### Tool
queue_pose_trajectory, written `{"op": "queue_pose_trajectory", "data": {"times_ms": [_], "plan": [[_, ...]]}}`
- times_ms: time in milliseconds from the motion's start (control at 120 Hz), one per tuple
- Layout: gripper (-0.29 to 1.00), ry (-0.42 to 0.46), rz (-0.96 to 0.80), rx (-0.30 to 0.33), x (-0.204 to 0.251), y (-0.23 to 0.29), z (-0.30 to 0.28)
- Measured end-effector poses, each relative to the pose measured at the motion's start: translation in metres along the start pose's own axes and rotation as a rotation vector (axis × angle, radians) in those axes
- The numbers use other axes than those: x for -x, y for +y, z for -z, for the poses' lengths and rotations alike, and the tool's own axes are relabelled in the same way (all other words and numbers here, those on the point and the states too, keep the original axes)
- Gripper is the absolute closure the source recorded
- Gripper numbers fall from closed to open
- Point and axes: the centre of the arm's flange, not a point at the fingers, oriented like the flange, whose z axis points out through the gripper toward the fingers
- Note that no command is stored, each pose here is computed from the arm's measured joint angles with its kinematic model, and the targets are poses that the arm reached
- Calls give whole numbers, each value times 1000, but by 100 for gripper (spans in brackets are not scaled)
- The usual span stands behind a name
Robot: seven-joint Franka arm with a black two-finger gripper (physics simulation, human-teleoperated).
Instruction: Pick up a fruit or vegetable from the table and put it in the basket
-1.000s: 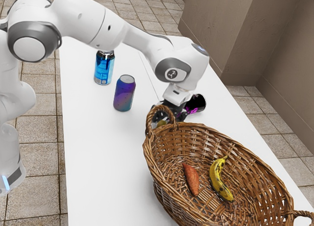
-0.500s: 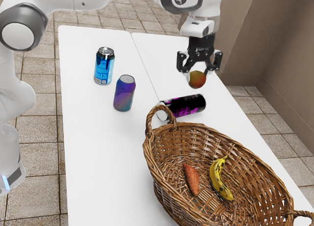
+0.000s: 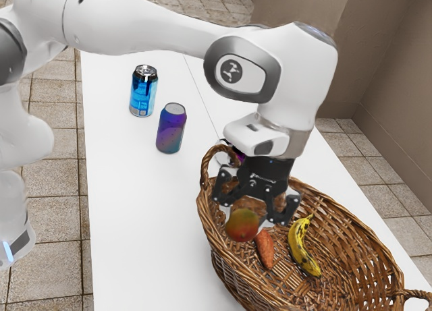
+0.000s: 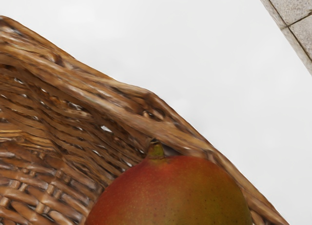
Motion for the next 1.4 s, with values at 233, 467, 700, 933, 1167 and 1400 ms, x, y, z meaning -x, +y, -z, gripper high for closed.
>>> {"op": "queue_pose_trajectory", "data": {"times_ms": [233, 467, 700, 933, 1167, 1400], "plan": [[47, 2, 52, -18, 7, -7, -2], [50, -8, 130, -107, 41, -22, 8], [33, -30, 223, -158, 95, -31, 20], [6, -43, 226, -133, 92, -36, 6], [1, -168, 400, -2, 197, -15, 22], [0, -184, 436, 0, 224, 6, 51]]}}
